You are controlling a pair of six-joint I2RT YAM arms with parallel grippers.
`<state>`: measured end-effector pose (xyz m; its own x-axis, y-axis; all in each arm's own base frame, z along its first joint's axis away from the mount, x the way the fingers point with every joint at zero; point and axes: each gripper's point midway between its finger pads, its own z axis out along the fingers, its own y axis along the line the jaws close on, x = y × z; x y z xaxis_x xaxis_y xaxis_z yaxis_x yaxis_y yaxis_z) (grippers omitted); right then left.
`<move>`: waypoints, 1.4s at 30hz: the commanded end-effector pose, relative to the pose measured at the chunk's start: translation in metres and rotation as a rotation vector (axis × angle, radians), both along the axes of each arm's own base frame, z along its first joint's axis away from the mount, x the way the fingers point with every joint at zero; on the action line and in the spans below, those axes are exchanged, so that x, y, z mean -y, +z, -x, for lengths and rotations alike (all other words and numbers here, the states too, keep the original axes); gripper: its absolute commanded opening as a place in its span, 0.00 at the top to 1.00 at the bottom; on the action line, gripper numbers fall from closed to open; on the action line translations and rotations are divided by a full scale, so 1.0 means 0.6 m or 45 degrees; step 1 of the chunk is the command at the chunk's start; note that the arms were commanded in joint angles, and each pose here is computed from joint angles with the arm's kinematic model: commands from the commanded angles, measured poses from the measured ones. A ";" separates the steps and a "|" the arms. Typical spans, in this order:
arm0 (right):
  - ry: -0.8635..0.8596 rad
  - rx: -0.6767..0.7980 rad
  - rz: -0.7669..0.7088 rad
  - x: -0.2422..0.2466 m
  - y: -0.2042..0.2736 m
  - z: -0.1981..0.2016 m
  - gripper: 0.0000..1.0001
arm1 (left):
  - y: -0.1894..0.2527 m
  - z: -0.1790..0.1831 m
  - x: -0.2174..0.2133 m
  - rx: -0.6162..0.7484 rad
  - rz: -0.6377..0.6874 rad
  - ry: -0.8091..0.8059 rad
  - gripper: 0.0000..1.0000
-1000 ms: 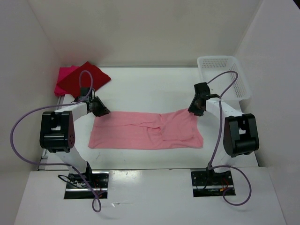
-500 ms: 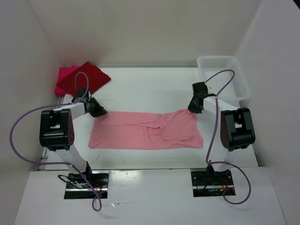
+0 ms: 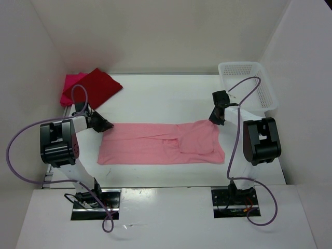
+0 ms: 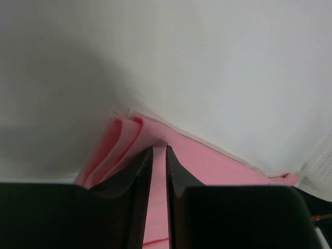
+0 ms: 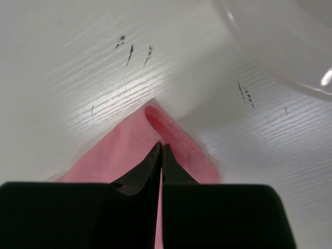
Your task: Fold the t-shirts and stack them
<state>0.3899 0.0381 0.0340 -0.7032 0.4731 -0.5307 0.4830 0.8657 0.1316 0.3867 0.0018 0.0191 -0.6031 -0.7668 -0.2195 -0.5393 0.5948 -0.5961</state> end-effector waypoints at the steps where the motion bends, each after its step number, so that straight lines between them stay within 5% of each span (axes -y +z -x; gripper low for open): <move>1: -0.094 0.075 0.059 0.029 0.034 0.000 0.99 | -0.034 0.022 -0.026 -0.077 -0.028 0.067 0.76; 12: -0.105 0.113 0.046 0.029 0.062 0.001 0.90 | 0.064 0.003 -0.050 0.090 -0.089 0.120 0.76; 16: -0.069 0.146 0.008 0.021 0.102 0.017 0.70 | 0.147 -0.008 -0.046 0.257 -0.099 0.117 0.76; 20: -0.016 0.214 -0.059 0.000 0.144 0.035 0.66 | 0.177 -0.010 0.027 0.318 -0.113 -0.035 0.73; 28: 0.128 0.163 -0.372 -0.161 0.108 0.132 0.98 | 0.138 0.026 0.194 0.263 -0.028 -0.332 0.70; 42: -0.264 0.050 -0.442 -0.084 0.018 0.253 0.99 | 0.019 0.042 0.135 0.022 0.043 -0.236 0.68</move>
<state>0.2480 0.0967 0.0599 -0.5975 0.7140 -0.3649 0.5599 0.6972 0.4477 0.3613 -0.0817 0.0378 -0.7281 -0.6422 -0.2395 -0.4087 0.6873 -0.6005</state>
